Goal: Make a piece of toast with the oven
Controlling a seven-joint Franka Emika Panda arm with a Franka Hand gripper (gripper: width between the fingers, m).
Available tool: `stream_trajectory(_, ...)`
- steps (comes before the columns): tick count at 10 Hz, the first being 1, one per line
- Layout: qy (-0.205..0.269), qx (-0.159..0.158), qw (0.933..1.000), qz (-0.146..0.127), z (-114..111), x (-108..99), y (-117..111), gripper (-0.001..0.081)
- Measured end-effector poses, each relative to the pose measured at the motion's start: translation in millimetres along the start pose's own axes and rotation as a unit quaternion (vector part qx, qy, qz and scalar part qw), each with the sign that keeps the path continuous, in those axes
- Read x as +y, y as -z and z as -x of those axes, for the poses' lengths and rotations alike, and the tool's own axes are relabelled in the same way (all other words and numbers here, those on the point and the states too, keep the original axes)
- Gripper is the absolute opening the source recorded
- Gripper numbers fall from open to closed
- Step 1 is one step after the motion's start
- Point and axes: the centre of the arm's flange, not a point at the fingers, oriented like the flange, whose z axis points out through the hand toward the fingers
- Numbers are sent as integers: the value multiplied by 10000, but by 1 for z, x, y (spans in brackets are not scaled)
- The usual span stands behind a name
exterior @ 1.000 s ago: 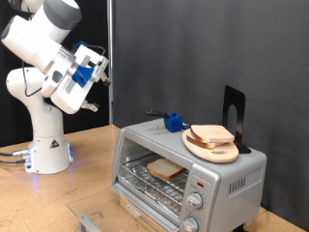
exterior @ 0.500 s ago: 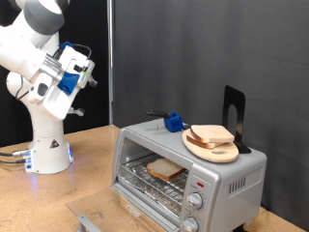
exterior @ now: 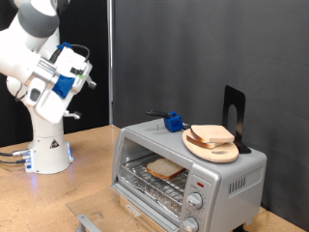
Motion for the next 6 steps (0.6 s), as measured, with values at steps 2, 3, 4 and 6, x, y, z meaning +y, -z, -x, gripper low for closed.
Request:
stream_trajectory(2, -243, 30, 9997, -60, -14, 21, 16, 808)
stream_trajectory(3, -331, -61, 9994, -86, -19, 31, 25, 808)
stream_trajectory(4, -401, -203, 9989, -95, -22, 39, 34, 808)
stream_trajectory(6, -377, -283, 9988, -94, -29, 49, 50, 808)
